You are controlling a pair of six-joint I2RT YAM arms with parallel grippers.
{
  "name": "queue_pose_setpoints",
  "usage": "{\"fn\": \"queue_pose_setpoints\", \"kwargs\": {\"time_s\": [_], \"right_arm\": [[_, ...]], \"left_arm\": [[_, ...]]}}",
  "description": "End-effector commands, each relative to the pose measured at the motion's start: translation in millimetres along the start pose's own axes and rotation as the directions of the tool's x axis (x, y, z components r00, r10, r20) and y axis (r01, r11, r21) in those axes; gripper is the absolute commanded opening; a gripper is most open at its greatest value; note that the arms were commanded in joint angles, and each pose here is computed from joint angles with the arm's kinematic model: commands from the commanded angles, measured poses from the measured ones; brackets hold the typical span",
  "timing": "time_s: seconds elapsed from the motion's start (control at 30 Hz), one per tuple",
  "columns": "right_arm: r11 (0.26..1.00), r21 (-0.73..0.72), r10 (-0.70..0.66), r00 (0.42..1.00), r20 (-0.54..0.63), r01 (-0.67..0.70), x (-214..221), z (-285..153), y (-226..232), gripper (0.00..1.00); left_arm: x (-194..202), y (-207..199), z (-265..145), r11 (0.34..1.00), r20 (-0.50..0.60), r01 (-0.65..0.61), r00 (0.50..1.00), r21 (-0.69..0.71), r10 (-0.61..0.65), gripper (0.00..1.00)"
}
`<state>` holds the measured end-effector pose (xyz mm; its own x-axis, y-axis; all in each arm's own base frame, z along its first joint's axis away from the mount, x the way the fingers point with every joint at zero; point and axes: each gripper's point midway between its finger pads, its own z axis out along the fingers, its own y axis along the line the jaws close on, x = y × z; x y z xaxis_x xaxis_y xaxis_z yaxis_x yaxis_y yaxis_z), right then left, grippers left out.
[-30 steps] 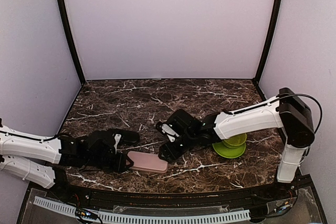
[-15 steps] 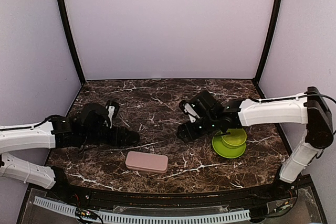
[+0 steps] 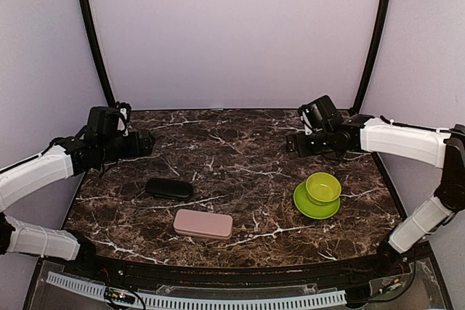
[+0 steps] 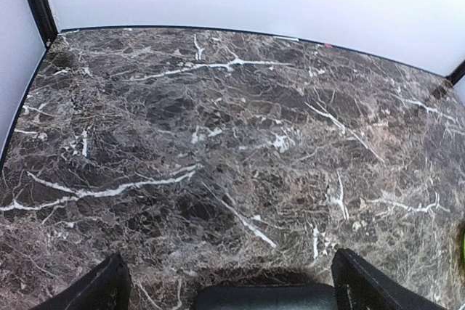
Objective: Organize the sunglasses
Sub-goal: Reset both arms
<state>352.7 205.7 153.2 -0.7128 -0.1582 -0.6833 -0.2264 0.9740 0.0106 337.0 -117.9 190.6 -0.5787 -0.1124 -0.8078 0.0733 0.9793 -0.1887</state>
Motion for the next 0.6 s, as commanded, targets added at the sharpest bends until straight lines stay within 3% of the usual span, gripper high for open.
{"fn": "queue_pose_setpoints", "kwargs": {"time_s": [0.0, 0.27, 0.47, 0.57], "right_arm": [[0.992, 0.106, 0.051, 0.991, 0.121, -0.064, -37, -16, -33, 1.0], [0.982, 0.184, 0.007, 0.98, 0.198, -0.044, -55, -29, -51, 1.0], [0.976, 0.206, -0.001, 0.947, 0.322, -0.069, -64, -59, -65, 1.0], [0.973, 0.207, 0.017, 0.921, 0.39, -0.106, -68, -79, -73, 1.0]], "left_arm": [[-41, 2, -8, 0.998, 0.155, 0.067, 0.986, 0.017, -0.069, 0.99], [-62, 26, -22, 0.991, 0.258, -0.007, 0.965, -0.131, 0.04, 0.99], [-79, 22, -55, 0.994, 0.413, -0.064, 0.906, -0.092, 0.096, 0.98], [-75, 16, -61, 0.996, 0.434, -0.078, 0.896, -0.042, 0.089, 0.96]]}}
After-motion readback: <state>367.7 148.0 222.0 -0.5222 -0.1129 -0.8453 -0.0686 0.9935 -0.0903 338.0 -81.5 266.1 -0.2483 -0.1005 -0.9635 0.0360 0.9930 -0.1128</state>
